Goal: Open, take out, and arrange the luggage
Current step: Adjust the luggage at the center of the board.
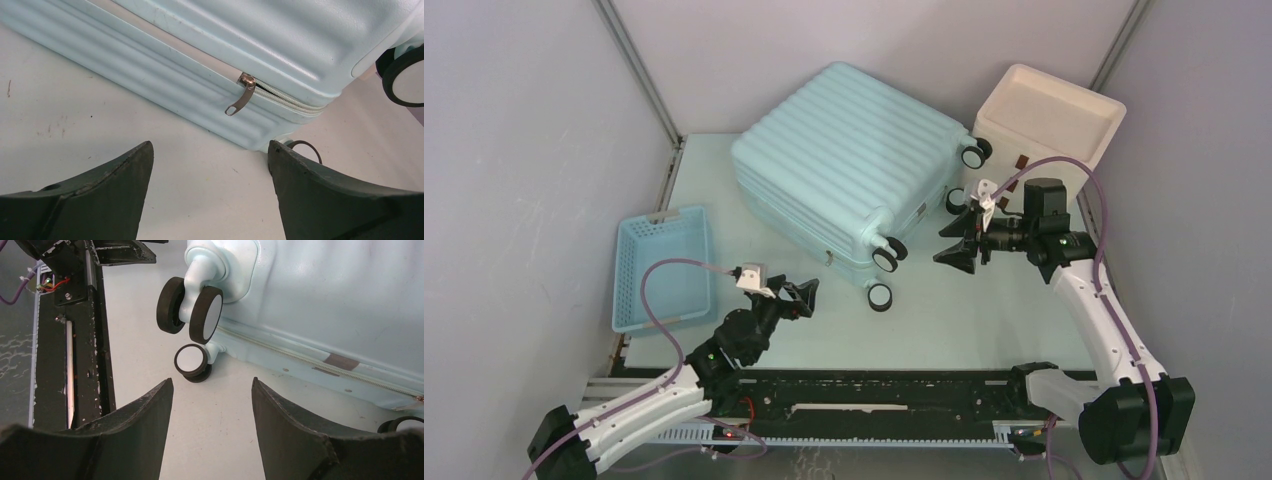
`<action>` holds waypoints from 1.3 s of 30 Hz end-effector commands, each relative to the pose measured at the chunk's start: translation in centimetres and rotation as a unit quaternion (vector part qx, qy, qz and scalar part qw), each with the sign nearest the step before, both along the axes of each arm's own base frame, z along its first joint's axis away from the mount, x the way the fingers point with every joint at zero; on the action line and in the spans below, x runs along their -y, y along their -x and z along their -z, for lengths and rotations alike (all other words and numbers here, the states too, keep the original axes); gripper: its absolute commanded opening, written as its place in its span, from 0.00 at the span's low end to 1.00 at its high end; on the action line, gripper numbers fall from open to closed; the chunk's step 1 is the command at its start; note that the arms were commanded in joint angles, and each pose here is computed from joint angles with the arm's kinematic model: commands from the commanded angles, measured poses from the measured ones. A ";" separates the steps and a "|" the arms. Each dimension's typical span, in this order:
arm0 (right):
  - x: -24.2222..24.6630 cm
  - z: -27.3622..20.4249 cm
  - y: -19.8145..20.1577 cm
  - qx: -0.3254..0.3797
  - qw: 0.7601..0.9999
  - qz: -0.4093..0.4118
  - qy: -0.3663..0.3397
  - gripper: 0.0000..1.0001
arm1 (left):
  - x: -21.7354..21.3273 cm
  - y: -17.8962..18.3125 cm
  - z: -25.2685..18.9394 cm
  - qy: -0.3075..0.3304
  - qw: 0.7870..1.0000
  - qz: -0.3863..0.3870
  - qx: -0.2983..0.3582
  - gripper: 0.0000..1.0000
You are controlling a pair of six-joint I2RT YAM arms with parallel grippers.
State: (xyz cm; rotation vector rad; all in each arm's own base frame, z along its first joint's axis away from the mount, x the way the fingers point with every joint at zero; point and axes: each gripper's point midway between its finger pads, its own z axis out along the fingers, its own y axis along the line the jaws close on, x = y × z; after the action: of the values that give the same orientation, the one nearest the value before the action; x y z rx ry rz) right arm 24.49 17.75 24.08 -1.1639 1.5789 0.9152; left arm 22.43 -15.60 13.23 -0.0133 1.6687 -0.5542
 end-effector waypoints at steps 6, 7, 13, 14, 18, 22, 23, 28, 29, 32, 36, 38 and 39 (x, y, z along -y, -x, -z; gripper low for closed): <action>-0.4 0.1 0.2 0.020 1.000 -0.010 0.010 0.68 | 0.1 -0.3 -2.1 0.028 0.999 -0.010 0.017 0.89; -0.5 0.1 0.2 0.022 1.000 -0.011 0.010 0.67 | 0.0 -0.3 -2.1 0.027 0.999 -0.010 0.017 0.88; -0.9 0.3 0.4 0.042 0.999 -0.019 0.026 0.67 | 0.0 -0.4 -2.1 0.028 0.999 -0.012 0.016 0.84; -0.9 0.2 0.5 0.052 0.998 -0.023 0.029 0.67 | 0.0 -0.4 -2.1 0.028 0.999 -0.012 0.015 0.84; -1.2 -0.4 1.0 0.085 0.995 -0.045 0.037 0.68 | 0.0 -0.3 -2.0 0.027 0.999 -0.012 0.014 0.82; -1.6 -0.9 1.4 0.098 0.992 -0.068 0.047 0.68 | 0.0 -0.3 -2.0 0.025 1.000 -0.012 0.014 0.80; -1.8 -1.1 1.6 0.099 0.991 -0.074 0.045 0.68 | -0.1 -0.3 -2.0 0.025 1.000 -0.012 0.014 0.80; -3.1 -2.6 2.8 0.055 0.994 -0.099 0.008 0.68 | -0.2 -0.2 -2.0 0.028 0.999 -0.013 0.017 0.80; -3.3 -2.7 3.2 0.042 0.994 -0.105 0.000 0.68 | -0.3 -0.2 -2.0 0.029 0.999 -0.013 0.017 0.80; -4.0 -2.5 4.3 0.008 0.993 -0.119 -0.008 0.68 | -0.4 -0.2 -2.0 0.032 0.999 -0.014 0.019 0.80; -4.5 -2.2 5.0 -0.011 0.992 -0.123 -0.019 0.70 | -0.4 -0.2 -2.0 0.032 0.999 -0.016 0.019 0.80; -4.6 -1.9 5.2 -0.017 0.992 -0.125 -0.024 0.71 | -0.4 -0.2 -2.0 0.032 0.999 -0.016 0.018 0.80; -4.6 -1.8 5.3 -0.022 0.991 -0.126 -0.026 0.72 | -0.4 -0.2 -2.0 0.032 0.999 -0.016 0.019 0.80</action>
State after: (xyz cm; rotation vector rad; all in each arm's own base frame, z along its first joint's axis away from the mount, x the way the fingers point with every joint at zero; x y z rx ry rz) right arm 20.12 21.90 25.44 -1.3582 1.4647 1.0726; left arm 22.36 -15.46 14.24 -0.0378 1.6346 -0.5814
